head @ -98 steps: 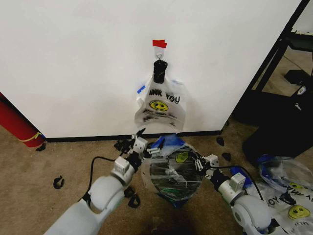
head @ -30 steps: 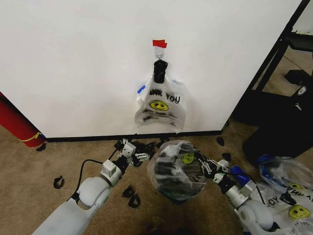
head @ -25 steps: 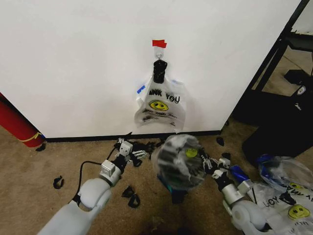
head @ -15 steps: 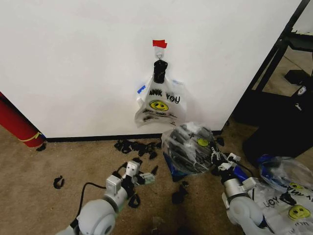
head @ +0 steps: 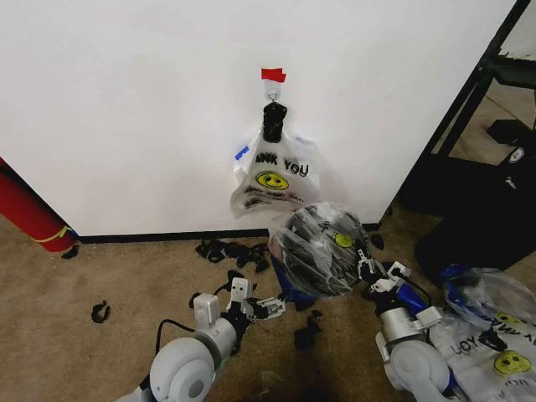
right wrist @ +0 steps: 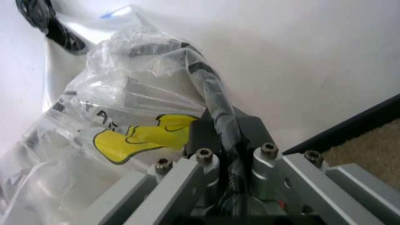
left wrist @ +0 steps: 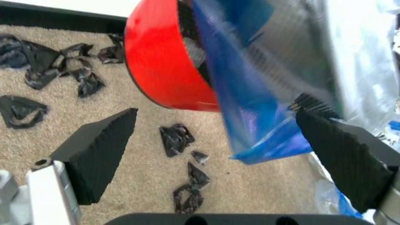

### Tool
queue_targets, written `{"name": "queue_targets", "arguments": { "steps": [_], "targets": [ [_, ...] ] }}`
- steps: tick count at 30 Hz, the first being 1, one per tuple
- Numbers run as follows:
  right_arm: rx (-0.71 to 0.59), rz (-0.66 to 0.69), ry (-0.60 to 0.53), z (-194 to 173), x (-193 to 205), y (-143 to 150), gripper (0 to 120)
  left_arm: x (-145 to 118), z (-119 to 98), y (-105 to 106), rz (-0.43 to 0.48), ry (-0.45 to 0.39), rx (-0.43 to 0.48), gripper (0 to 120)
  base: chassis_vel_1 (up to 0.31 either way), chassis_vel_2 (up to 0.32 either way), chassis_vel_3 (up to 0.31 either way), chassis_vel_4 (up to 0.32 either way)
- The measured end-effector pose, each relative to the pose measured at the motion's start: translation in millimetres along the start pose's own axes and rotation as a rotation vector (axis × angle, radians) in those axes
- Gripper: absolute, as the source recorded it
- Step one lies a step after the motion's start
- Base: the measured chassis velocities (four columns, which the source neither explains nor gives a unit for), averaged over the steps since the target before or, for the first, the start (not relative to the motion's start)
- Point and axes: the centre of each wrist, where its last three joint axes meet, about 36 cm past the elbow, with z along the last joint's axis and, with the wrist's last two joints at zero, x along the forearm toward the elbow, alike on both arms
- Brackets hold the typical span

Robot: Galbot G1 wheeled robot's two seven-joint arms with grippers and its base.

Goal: Pick up the garbage bag from the wall and place it over the trash bin.

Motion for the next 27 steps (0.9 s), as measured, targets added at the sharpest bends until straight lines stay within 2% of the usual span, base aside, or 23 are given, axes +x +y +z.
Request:
{"name": "queue_targets", "arguments": {
  "steps": [11, 15, 19, 25, 27],
  "targets": [
    [-0.002, -0.019, 0.016, 6, -1, 4, 1, -7, 5, 1, -0.018, 0.022, 0.002, 100, 0.0, 0.0, 0.0, 0.0],
    [-0.017, -0.038, 0.009, 3, 2, 13, 1, -23, 18, 13, -0.096, 0.038, -0.07, 100, 0.0, 0.0, 0.0, 0.0],
    [-0.028, -0.046, 0.007, 0, 3, 17, 1, -28, 23, 18, -0.121, 0.042, -0.094, 100, 0.0, 0.0, 0.0, 0.0],
    [-0.03, -0.055, 0.022, -4, 7, 23, 1, -46, 36, 34, -0.265, -0.001, -0.161, 100, 0.0, 0.0, 0.0, 0.0],
    [-0.03, -0.057, 0.024, -4, 7, 24, 1, -46, 37, 37, -0.285, -0.003, -0.166, 100, 0.0, 0.0, 0.0, 0.0]
  ]
}}
